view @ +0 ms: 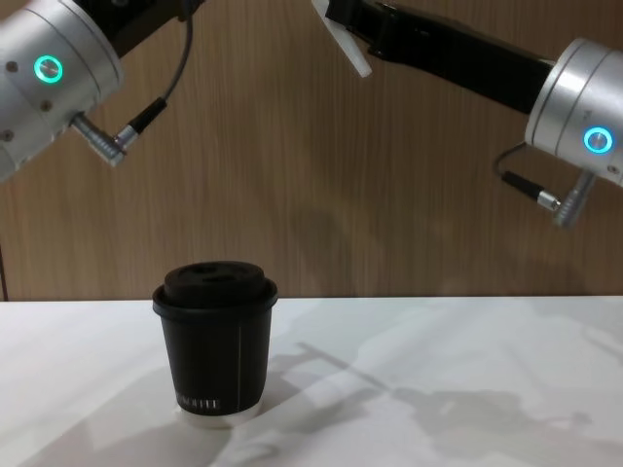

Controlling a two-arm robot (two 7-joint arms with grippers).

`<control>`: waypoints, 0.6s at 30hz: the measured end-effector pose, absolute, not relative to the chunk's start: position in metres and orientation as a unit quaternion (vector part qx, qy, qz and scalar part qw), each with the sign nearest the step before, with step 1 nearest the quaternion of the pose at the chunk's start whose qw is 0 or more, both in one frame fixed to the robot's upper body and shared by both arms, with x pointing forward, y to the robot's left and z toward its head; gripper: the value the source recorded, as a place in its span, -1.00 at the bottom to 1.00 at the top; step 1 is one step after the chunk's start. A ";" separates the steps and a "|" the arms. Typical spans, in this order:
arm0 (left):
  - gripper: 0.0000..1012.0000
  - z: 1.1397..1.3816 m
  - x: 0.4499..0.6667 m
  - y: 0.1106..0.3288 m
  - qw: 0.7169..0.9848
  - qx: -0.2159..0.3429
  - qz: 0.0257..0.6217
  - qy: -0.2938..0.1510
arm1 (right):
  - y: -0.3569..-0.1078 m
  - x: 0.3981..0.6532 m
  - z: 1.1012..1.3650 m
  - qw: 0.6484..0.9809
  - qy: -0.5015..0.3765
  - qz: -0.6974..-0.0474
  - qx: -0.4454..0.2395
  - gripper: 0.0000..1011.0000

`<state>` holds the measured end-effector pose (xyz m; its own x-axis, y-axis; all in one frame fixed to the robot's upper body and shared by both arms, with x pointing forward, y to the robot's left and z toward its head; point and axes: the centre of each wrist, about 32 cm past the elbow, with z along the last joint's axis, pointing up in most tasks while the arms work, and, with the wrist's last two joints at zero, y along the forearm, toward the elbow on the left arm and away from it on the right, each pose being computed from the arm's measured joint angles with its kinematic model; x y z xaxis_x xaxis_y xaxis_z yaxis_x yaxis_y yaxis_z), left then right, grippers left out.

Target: Pick up the straw with one hand, pass it to the other hand, and insert it into the cup.

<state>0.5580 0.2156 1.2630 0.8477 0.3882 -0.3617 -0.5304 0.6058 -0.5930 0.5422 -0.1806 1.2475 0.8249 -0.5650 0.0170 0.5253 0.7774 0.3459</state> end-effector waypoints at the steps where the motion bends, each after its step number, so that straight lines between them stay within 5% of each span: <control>1: 0.98 1.263 0.559 0.215 0.891 -0.362 0.258 0.099 | -0.181 0.542 1.248 0.941 -0.060 -0.290 0.165 -1.00; 13: 0.97 1.265 0.571 0.209 0.890 -0.361 0.256 0.106 | -0.181 0.542 1.248 0.941 -0.060 -0.290 0.165 -1.00; 18: 0.75 1.265 0.575 0.208 0.891 -0.361 0.254 0.108 | -0.181 0.542 1.248 0.941 -0.060 -0.290 0.165 -1.00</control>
<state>0.5748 0.2077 1.2654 0.8476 0.3754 -0.3751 -0.5306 0.6108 -0.5878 0.5422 -0.1806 1.2475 0.8250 -0.5649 0.0172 0.5252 0.7775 0.3459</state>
